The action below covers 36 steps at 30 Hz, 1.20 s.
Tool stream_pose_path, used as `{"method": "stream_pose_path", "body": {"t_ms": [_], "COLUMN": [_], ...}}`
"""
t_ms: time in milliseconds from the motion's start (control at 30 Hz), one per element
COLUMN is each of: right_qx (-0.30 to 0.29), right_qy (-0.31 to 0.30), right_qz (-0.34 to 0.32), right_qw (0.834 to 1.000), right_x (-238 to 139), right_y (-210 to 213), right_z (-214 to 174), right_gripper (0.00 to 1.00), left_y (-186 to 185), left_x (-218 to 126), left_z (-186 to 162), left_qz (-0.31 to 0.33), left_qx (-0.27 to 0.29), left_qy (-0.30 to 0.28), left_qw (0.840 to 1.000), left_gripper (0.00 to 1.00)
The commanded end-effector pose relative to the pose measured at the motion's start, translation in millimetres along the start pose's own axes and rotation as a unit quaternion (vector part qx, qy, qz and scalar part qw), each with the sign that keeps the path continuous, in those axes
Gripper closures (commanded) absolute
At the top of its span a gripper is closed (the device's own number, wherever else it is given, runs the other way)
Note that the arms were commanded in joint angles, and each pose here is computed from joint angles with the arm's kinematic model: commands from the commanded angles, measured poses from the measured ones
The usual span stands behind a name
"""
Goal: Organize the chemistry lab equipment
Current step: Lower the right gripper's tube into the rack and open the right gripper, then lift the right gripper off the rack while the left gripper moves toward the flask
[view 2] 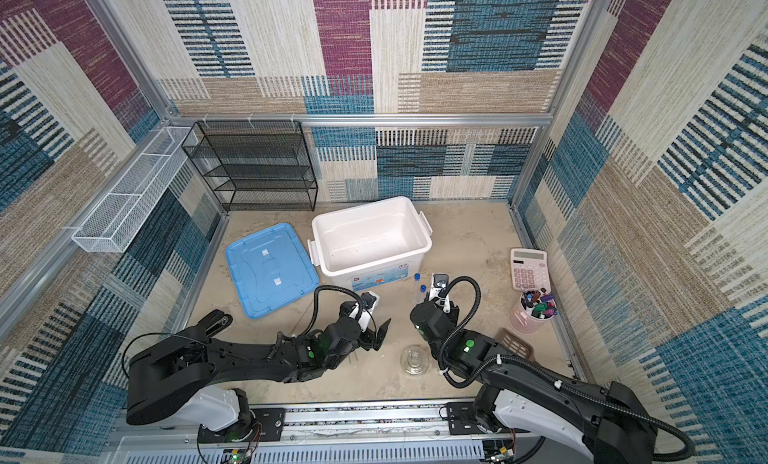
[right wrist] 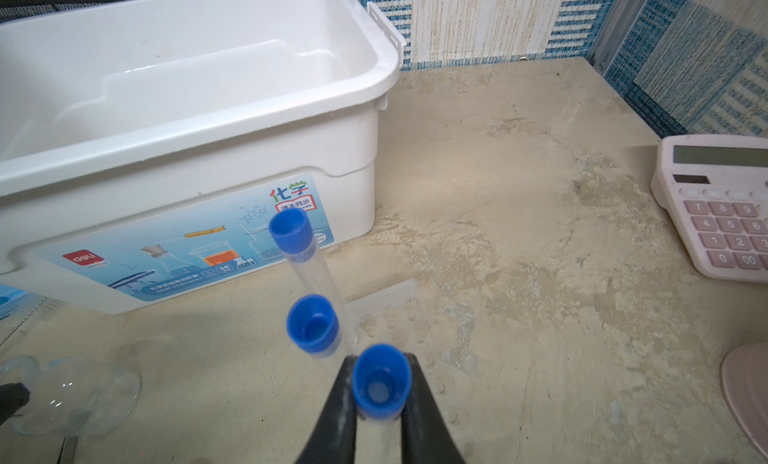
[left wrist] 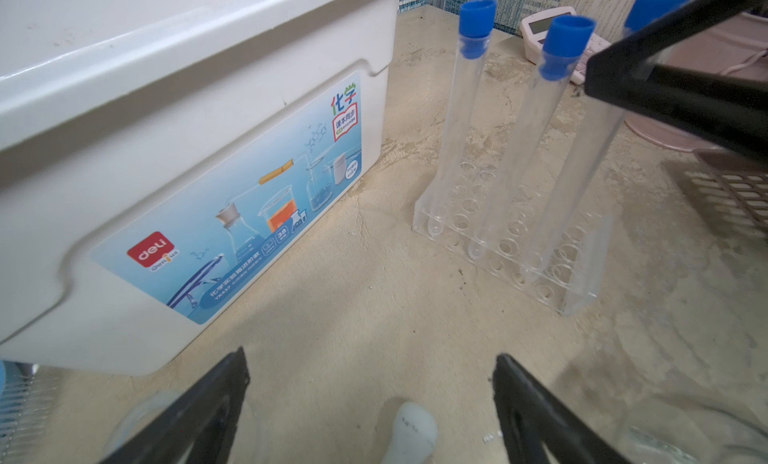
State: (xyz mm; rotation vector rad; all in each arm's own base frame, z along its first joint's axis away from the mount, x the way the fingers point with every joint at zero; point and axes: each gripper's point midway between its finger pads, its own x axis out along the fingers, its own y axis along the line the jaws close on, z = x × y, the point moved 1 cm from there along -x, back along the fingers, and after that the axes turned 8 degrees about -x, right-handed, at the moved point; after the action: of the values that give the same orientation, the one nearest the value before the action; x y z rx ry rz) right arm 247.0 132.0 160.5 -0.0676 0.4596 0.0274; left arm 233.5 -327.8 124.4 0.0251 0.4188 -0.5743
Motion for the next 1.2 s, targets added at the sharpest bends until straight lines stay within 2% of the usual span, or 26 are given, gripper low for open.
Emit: {"method": "stream_pose_path", "body": {"t_ms": [0,400,667,800,1167], "right_qx": [0.002,0.004,0.008,0.004,0.01], "right_qy": [0.006,0.01,0.012,0.016,-0.009], "right_qz": [-0.011,-0.027,-0.023,-0.025,0.005], "right_qw": [1.0,1.0,1.0,1.0,1.0], "right_x": [-0.3,-3.8,-3.4,-1.8,-11.0], "right_y": [0.7,5.3,7.5,8.3,17.4], "right_z": [-4.1,-13.2,-16.9,-19.3,8.9], "right_gripper": [0.85,0.8,0.73,0.59,0.32], "left_y": [-0.8,-0.4,-0.4,-0.4,0.8], "left_x": [-0.2,-1.4,-1.5,-1.4,-3.7], "left_z": [4.8,4.0,3.2,2.9,7.2], "left_qz": [-0.002,-0.004,-0.004,-0.004,-0.001], "left_qx": [-0.009,-0.01,-0.012,-0.011,-0.011], "left_qy": [-0.011,-0.012,-0.011,-0.01,-0.012], "left_qw": [1.0,1.0,1.0,1.0,1.0], "left_gripper": [0.06,0.06,0.06,0.06,0.05]}}
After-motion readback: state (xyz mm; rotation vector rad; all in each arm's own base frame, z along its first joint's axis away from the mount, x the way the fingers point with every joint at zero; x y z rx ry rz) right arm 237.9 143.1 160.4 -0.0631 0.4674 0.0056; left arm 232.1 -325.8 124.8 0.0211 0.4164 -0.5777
